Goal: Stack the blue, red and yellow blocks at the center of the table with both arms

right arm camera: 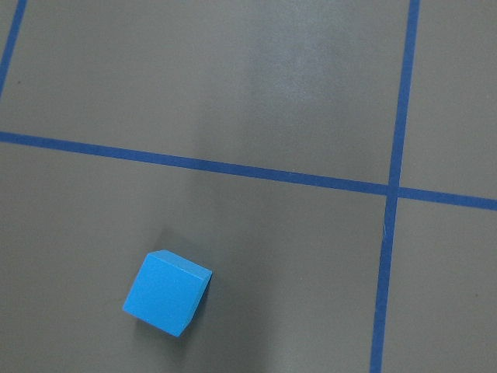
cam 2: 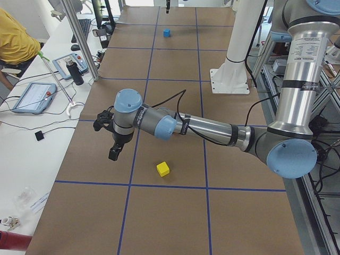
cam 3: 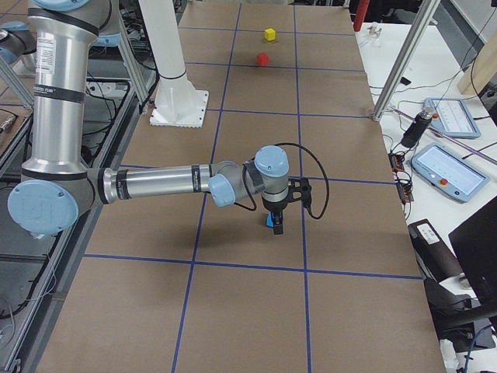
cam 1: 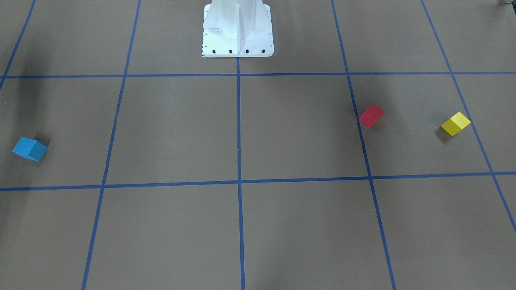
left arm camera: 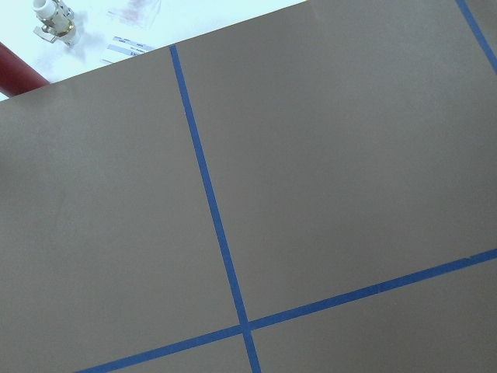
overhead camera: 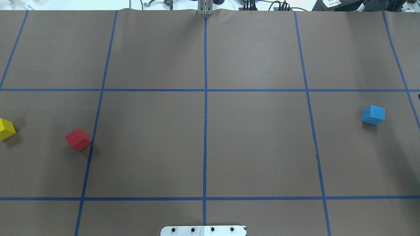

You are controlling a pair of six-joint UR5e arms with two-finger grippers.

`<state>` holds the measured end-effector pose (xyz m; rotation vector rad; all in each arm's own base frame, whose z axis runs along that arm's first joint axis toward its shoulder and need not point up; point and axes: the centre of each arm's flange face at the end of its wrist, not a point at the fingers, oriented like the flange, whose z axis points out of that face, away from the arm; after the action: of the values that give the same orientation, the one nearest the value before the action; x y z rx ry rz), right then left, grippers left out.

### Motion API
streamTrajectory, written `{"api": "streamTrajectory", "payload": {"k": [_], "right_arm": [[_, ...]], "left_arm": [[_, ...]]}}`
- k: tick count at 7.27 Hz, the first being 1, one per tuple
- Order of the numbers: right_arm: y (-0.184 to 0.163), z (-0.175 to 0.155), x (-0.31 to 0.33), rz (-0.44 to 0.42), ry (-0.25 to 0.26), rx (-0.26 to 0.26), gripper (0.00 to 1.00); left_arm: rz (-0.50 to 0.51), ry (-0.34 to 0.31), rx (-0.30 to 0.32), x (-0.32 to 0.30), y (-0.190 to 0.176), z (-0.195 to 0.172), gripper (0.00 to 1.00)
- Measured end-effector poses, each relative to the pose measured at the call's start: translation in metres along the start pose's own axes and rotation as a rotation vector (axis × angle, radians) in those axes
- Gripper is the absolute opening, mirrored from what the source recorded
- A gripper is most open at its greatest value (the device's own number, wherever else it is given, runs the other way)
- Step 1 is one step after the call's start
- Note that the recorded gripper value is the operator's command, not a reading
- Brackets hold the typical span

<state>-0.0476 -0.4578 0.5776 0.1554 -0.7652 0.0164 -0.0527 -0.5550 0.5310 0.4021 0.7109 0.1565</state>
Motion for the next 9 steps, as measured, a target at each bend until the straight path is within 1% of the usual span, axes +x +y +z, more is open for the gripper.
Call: {"api": "streamTrajectory", "payload": {"k": [1, 2, 3, 4, 5, 7, 9], "right_arm": [[0.009, 0.019, -0.021, 0.06, 0.033, 0.039, 0.99], [0.021, 0.039, -0.044, 0.111, 0.046, 0.082, 0.98], [0.03, 0.059, -0.066, 0.138, 0.073, 0.112, 0.99], [0.037, 0.075, -0.084, 0.145, 0.102, 0.136, 0.99], [0.039, 0.086, -0.096, 0.141, 0.114, 0.146, 0.98], [0.027, 0.105, -0.112, 0.132, 0.12, 0.15, 0.98], [0.017, 0.121, -0.11, 0.134, 0.146, 0.157, 0.95]], "left_arm": [[0.002, 0.0, 0.002, 0.001, -0.001, -0.001, 1.0], [0.003, 0.0, 0.003, 0.001, -0.001, -0.001, 1.0], [0.005, 0.0, 0.004, 0.001, -0.001, -0.001, 1.0], [0.007, 0.0, 0.006, 0.002, -0.002, -0.002, 1.0], [0.008, 0.001, 0.006, 0.002, -0.001, -0.002, 1.0], [0.009, 0.001, 0.006, 0.002, 0.0, -0.002, 1.0], [0.016, 0.001, 0.019, 0.003, 0.001, -0.003, 1.0]]}}
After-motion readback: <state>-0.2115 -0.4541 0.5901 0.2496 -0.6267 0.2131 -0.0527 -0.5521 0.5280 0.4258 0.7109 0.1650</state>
